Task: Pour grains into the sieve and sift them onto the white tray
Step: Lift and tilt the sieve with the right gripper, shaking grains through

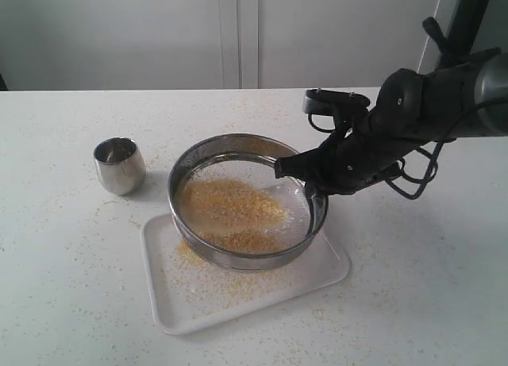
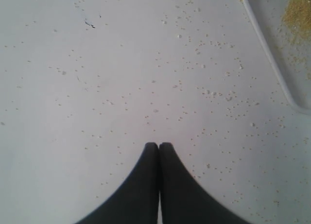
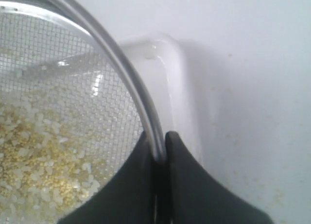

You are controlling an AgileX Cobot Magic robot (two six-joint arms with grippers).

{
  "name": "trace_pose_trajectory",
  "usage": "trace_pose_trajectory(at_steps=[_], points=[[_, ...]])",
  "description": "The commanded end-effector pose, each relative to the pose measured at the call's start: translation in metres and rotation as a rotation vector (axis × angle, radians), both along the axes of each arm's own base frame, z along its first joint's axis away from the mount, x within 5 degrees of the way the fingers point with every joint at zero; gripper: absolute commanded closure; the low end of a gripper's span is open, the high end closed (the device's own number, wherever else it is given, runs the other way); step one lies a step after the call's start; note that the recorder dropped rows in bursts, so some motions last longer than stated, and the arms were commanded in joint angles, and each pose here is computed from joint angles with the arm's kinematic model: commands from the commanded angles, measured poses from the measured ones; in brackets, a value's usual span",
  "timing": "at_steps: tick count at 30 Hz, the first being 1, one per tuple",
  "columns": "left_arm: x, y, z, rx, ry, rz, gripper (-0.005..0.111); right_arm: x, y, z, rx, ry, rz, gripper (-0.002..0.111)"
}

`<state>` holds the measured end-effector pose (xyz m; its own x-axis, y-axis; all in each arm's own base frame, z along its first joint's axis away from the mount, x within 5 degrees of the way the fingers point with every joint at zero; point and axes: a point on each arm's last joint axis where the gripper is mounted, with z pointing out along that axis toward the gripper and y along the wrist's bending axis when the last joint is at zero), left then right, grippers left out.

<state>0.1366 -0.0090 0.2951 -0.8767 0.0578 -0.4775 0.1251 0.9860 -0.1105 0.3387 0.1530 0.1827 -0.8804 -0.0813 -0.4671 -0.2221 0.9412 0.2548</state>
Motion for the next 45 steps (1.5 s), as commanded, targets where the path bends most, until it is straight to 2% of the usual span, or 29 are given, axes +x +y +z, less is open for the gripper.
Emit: trace_pose_trajectory(at_steps=[1,3,8,9,11,13,14,18,20,22,24,25,28,30,33,36,41,42,45], points=[[-0.002,-0.001,0.0,-0.008,0.002,0.001,0.107,0.005,-0.011,0.011,-0.055,-0.053,-0.074,0.108],[-0.002,-0.001,0.0,-0.008,0.002,0.001,0.107,0.003,-0.008,0.011,-0.026,-0.032,-0.12,0.108],[-0.002,-0.001,0.0,-0.008,0.002,0.001,0.107,-0.012,0.013,0.008,-0.163,-0.044,0.086,0.108],[-0.002,-0.001,0.0,-0.008,0.002,0.001,0.107,-0.009,0.01,0.009,-0.189,-0.067,0.077,0.108],[-0.002,-0.001,0.0,-0.008,0.002,0.001,0.107,-0.001,-0.003,0.011,-0.179,-0.085,-0.048,0.108],[-0.002,-0.001,0.0,-0.008,0.002,0.001,0.107,0.003,-0.008,0.011,-0.119,-0.062,-0.157,0.108],[-0.002,-0.001,0.0,-0.008,0.002,0.001,0.107,0.0,-0.005,0.011,-0.111,-0.045,-0.15,0.108],[-0.002,-0.001,0.0,-0.008,0.002,0.001,0.107,-0.022,0.027,0.008,-0.176,-0.022,0.12,0.108],[-0.002,-0.001,0.0,-0.008,0.002,0.001,0.107,-0.015,0.022,0.008,-0.17,-0.05,0.065,0.108],[-0.002,-0.001,0.0,-0.008,0.002,0.001,0.107,-0.003,0.004,0.01,-0.121,-0.061,-0.062,0.108],[-0.002,-0.001,0.0,-0.008,0.002,0.001,0.107,0.001,-0.006,0.01,-0.072,-0.027,-0.158,0.108],[-0.002,-0.001,0.0,-0.008,0.002,0.001,0.107,-0.001,-0.005,0.009,-0.061,-0.001,-0.158,0.108],[-0.002,-0.001,0.0,-0.008,0.002,0.001,0.107,-0.017,0.018,0.007,-0.101,0.035,0.06,0.108],[-0.002,-0.001,0.0,-0.008,0.002,0.001,0.107,-0.02,0.022,0.007,-0.137,0.002,0.137,0.108],[-0.002,-0.001,0.0,-0.008,0.002,0.001,0.107,-0.004,0.002,0.008,-0.138,-0.047,0.019,0.108],[-0.002,-0.001,0.0,-0.008,0.002,0.001,0.107,0.001,-0.01,0.005,-0.077,0.006,-0.112,0.108],[-0.002,-0.001,0.0,-0.008,0.002,0.001,0.107,-0.019,0.021,0.003,-0.124,0.029,0.144,0.108],[-0.002,-0.001,0.0,-0.008,0.002,0.001,0.107,-0.018,0.02,0.003,-0.14,0.011,0.148,0.108],[-0.002,-0.001,0.0,-0.008,0.002,0.001,0.107,-0.002,-0.002,0.005,-0.097,-0.011,-0.034,0.108]])
